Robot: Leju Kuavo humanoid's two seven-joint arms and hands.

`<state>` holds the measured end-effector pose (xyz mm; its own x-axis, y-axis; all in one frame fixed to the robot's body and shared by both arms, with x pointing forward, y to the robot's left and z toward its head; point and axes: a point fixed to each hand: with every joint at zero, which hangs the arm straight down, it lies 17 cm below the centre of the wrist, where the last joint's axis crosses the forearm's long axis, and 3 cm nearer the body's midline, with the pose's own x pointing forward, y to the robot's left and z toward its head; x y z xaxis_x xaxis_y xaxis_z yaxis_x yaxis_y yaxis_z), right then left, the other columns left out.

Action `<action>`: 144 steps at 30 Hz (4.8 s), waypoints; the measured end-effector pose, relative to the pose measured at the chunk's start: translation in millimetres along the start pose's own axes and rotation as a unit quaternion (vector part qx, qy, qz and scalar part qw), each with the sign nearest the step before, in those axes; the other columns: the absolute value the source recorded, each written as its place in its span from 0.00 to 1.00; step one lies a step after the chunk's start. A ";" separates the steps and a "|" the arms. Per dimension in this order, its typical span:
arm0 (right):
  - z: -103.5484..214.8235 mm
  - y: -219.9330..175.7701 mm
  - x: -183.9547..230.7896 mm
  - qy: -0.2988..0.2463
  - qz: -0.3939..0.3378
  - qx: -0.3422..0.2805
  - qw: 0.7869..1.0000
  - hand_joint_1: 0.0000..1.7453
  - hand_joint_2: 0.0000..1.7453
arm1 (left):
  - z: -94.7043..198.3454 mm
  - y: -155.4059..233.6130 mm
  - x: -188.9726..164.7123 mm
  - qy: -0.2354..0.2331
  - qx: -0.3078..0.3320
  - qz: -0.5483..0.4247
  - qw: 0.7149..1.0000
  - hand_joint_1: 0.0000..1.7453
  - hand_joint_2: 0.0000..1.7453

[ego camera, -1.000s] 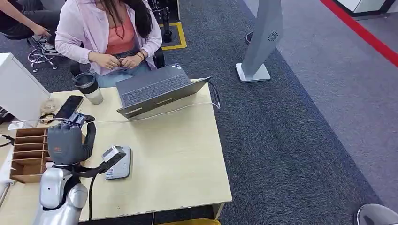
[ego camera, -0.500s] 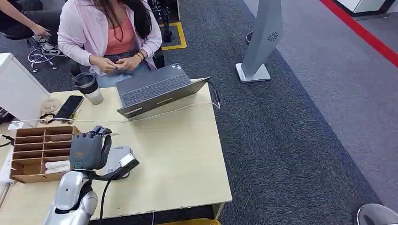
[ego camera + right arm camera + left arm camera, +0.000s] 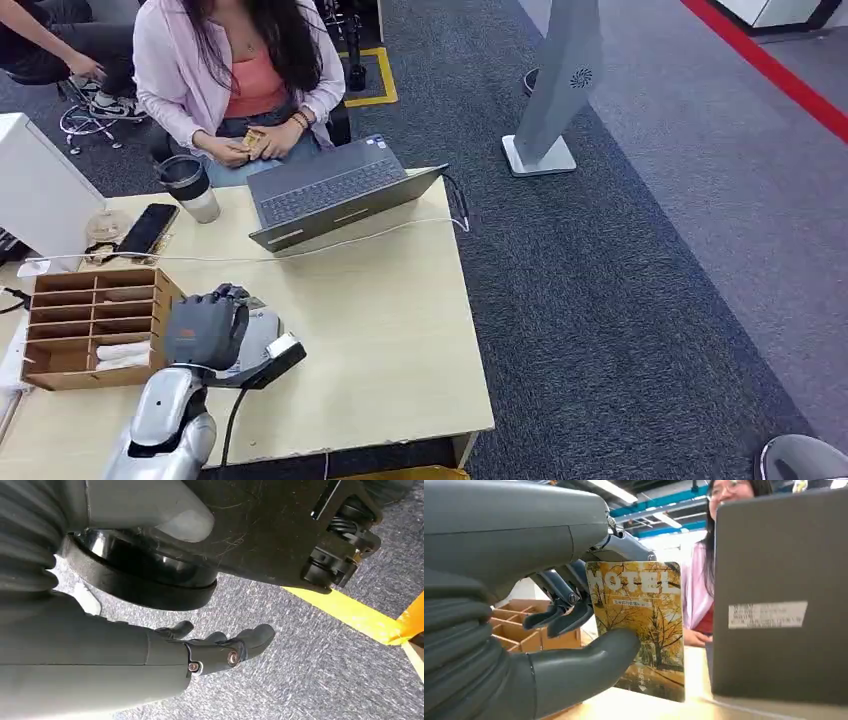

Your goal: Pass the card to the sensor for recognition and then transmit it.

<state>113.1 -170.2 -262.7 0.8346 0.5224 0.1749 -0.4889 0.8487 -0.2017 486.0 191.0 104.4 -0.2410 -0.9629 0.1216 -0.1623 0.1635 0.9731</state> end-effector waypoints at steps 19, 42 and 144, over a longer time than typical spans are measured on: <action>0.1 0.0 -1.2 0.005 -0.004 -0.002 1.000 0.00 1.00 | -0.9 -26.3 -1.9 0.021 -0.049 0.006 0.999 1.00 1.00; 0.6 1.3 -1.9 0.013 -0.008 0.002 1.000 0.00 1.00 | -4.4 -64.3 -6.5 0.048 -0.122 0.003 0.991 1.00 1.00; -0.1 -6.2 -10.0 0.043 -0.066 -0.021 0.997 0.00 1.00 | 100.9 78.0 26.9 -0.053 0.164 -0.017 0.985 0.00 1.00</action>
<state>107.8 -180.7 -263.2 0.9100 0.3968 0.1200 -0.3647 0.9040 -0.2231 370.3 199.5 163.8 -0.3262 -0.9439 0.0520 -0.4685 0.2092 0.8584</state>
